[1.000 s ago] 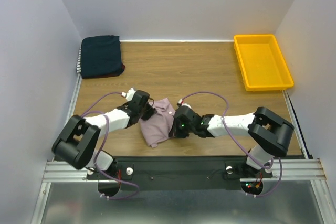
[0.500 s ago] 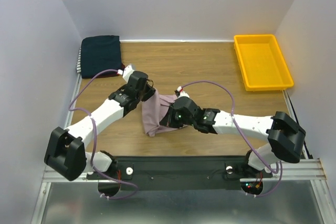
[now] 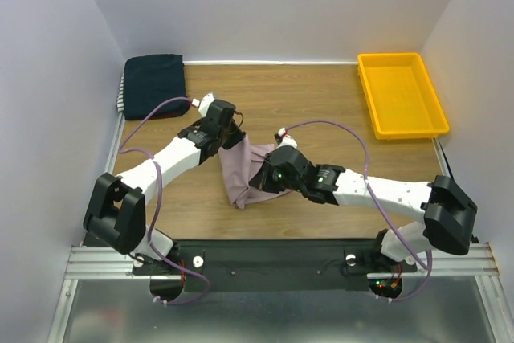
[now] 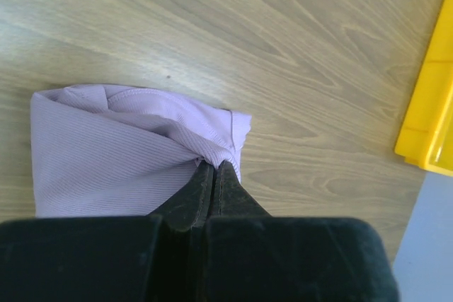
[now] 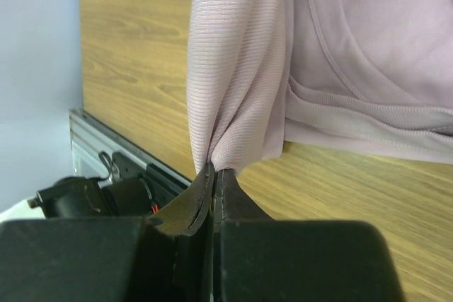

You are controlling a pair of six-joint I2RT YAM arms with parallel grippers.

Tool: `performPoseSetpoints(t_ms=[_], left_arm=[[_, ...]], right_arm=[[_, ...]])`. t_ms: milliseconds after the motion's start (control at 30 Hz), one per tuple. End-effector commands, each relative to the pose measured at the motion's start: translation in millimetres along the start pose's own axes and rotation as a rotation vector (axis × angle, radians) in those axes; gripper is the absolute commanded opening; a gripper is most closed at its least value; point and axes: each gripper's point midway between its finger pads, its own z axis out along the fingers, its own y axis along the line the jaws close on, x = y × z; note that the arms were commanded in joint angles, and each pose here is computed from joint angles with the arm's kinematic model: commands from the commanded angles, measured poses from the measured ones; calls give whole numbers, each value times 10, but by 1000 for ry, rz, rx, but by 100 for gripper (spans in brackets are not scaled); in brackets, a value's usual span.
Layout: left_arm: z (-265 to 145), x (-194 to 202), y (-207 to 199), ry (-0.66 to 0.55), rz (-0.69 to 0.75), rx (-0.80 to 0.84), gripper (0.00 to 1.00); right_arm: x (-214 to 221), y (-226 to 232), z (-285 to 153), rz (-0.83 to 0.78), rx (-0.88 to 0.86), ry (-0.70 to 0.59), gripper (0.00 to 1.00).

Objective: Fold and stack the tank tops
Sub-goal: Fold the tank top

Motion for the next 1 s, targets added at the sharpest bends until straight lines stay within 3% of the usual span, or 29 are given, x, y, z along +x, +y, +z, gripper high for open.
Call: performPoseSetpoints(t_ms=[0,667,967], left_arm=[[-37,-246,-348,-53,-9,87,0],[115,-311,-845,-23,-39,174,0],[307,-174,-1066,8,-19,186,0]], right_arm=[[-256,256,-176,-1,-50,-81,0],[-548,73,-468,42,-34,-182,0],[-553,-262,-546,94,7,-198,0]])
